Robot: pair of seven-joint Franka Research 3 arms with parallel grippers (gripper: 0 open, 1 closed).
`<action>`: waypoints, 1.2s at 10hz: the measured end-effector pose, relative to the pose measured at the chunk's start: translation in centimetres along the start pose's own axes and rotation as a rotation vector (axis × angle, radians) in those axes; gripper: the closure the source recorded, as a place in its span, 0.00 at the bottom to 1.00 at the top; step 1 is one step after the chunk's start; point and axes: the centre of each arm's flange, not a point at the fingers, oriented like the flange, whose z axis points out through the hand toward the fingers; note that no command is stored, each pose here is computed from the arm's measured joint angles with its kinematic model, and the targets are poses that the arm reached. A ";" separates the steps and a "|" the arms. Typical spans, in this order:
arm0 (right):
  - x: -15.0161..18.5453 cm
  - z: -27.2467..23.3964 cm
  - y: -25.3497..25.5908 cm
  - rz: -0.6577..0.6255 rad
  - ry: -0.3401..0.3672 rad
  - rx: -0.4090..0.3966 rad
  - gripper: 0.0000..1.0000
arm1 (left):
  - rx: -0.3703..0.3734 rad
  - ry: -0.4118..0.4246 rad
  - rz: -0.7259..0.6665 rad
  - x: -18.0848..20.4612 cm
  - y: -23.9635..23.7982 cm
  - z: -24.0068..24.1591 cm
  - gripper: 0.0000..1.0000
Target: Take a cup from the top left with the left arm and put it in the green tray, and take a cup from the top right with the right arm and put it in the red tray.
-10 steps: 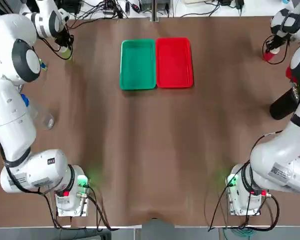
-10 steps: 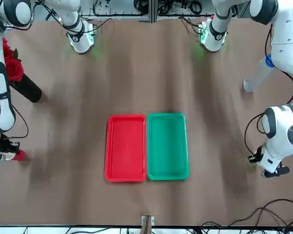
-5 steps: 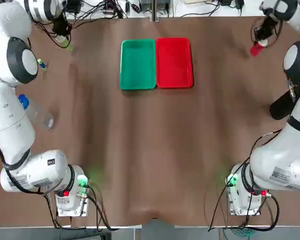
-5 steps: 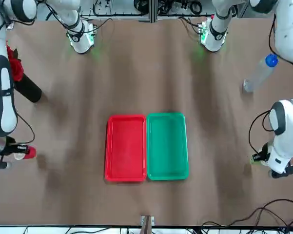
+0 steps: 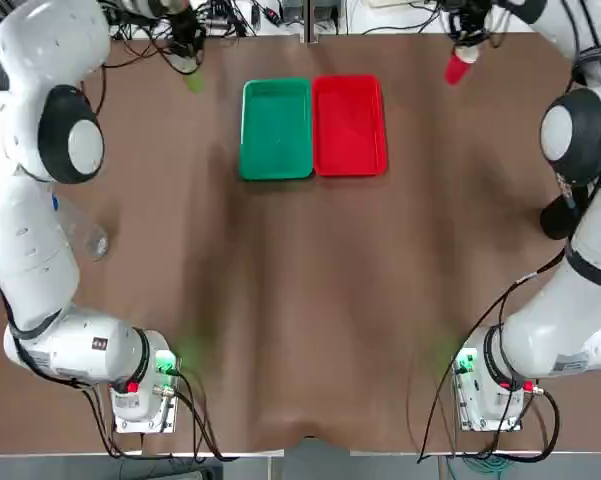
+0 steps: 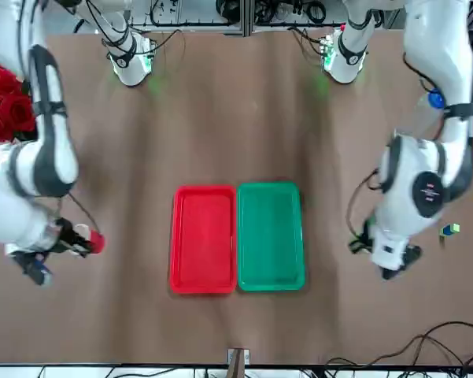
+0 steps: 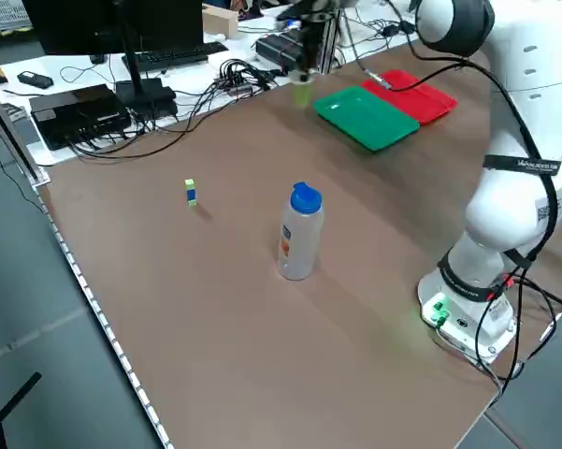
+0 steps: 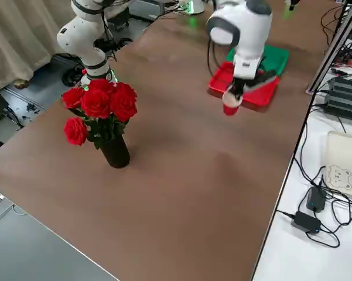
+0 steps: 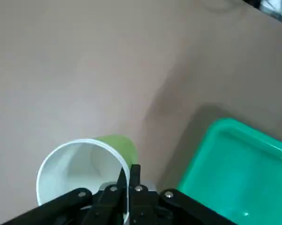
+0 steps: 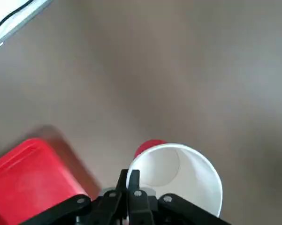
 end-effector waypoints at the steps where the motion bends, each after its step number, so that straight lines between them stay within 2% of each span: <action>1: -3.5 0.6 -3.8 0.037 -0.002 0.001 0.98 | -0.003 -0.004 -0.026 -2.9 3.0 0.1 0.98; 3: -10.6 1.8 -10.7 0.094 0.028 0.041 0.98 | -0.012 -0.008 -0.049 -7.7 8.0 0.7 0.98; 5: -15.6 5.1 -14.9 0.133 0.038 0.063 0.97 | -0.051 0.007 -0.051 -11.5 12.4 3.6 0.98; 6: -17.1 7.6 -16.2 0.143 0.042 0.069 0.96 | -0.075 0.016 -0.055 -12.6 13.8 5.5 0.98; 8: -18.9 11.7 -17.6 0.131 0.045 0.066 0.96 | -0.077 0.009 -0.047 -13.6 14.8 9.2 0.98; 12: -21.1 14.3 -18.5 0.100 0.036 0.040 0.92 | -0.088 0.007 -0.035 -14.3 15.5 12.6 0.97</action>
